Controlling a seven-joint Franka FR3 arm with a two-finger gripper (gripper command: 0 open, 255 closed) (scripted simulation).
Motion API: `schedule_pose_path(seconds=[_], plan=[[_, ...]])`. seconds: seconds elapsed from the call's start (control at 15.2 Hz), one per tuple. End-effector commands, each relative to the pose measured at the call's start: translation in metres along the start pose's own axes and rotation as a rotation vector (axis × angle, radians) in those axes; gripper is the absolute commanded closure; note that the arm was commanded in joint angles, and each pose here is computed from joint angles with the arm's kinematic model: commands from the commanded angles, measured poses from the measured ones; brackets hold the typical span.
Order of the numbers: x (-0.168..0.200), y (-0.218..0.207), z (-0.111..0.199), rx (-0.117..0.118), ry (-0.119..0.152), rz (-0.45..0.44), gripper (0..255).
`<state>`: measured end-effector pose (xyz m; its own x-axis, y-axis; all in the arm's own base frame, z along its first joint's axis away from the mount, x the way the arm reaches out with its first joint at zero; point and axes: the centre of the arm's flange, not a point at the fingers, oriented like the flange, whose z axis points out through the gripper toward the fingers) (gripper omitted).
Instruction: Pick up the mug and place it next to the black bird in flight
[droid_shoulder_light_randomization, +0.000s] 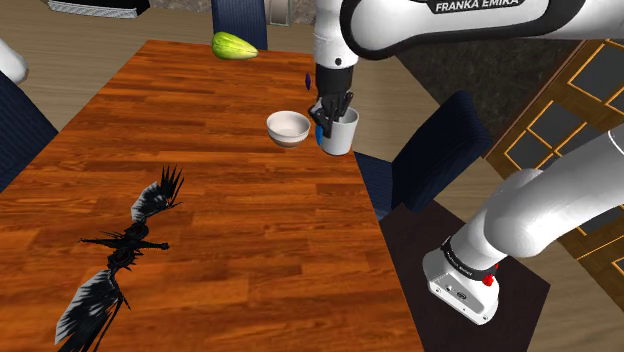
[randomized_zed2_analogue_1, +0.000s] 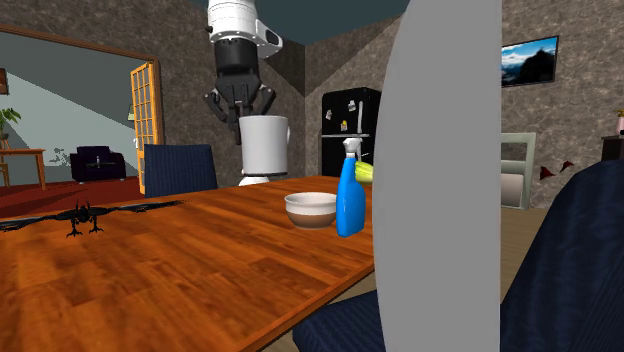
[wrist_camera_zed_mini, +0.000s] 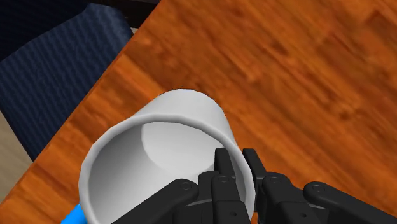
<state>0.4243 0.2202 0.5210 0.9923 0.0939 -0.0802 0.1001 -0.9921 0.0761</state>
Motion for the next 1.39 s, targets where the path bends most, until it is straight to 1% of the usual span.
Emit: schedule_pose_path(seconds=[0.0, 1.32], plan=[[-0.009, -0.022, -0.002, 0.000, 0.000, 0.002, 255], [-0.113, -0.264, -0.013, 0.000, 0.000, 0.002, 255]])
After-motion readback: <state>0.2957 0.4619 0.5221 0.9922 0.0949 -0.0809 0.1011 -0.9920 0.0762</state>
